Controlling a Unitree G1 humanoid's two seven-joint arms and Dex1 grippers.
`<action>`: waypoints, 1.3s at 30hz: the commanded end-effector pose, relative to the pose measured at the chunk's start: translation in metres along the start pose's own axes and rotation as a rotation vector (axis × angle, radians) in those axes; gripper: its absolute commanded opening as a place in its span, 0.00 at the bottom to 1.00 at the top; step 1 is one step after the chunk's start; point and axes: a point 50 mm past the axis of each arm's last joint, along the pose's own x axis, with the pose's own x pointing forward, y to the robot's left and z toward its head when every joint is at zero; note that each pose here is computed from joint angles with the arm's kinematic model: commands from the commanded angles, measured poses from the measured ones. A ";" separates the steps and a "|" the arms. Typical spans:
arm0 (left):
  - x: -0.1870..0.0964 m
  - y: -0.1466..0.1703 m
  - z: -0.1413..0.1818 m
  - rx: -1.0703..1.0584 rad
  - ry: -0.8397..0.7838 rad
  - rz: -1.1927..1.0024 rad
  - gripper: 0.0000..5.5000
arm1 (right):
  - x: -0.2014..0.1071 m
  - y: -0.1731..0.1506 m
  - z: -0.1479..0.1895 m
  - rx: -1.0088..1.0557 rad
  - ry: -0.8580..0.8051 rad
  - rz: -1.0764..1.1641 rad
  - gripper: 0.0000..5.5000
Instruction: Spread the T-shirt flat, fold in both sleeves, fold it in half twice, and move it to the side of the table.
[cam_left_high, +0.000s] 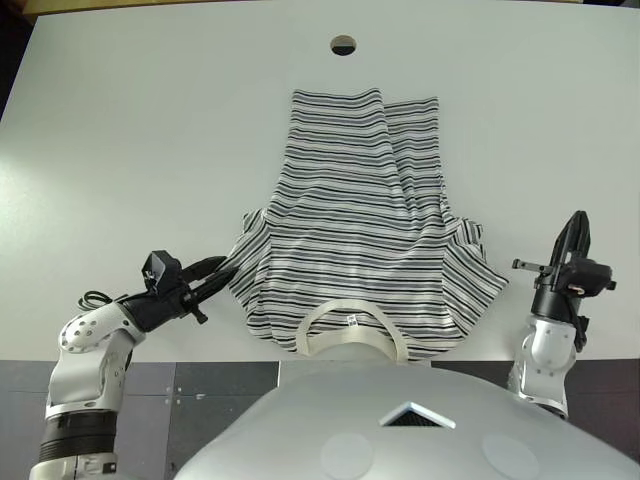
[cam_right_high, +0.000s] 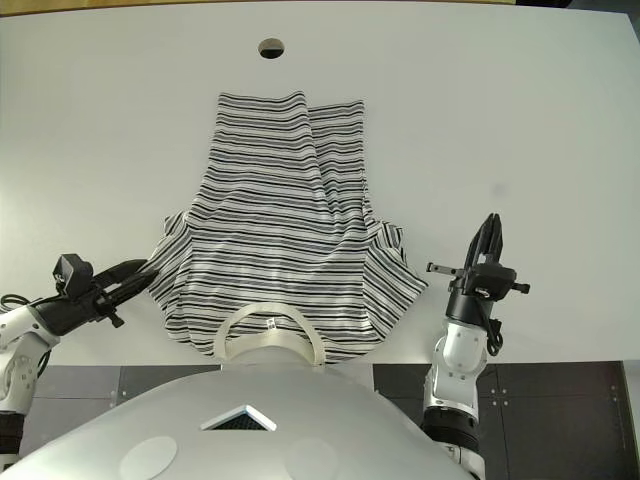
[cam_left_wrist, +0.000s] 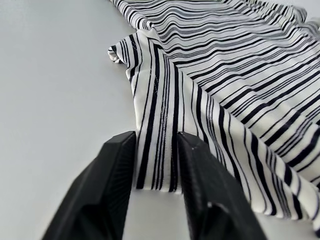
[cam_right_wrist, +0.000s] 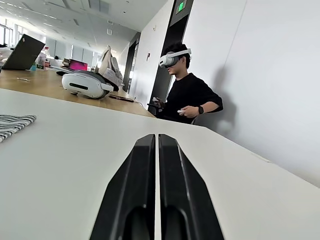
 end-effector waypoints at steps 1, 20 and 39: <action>-0.003 -0.007 -0.024 -0.053 0.130 -0.024 0.13 | 0.001 0.000 0.001 0.006 0.011 -0.010 0.02; -0.037 0.017 0.013 -0.051 -0.208 0.027 0.02 | 0.004 -0.001 0.001 -0.003 0.008 0.016 0.02; 0.053 -0.078 0.066 0.443 -0.093 -0.302 0.02 | 0.014 0.002 -0.005 -0.026 0.009 0.098 0.02</action>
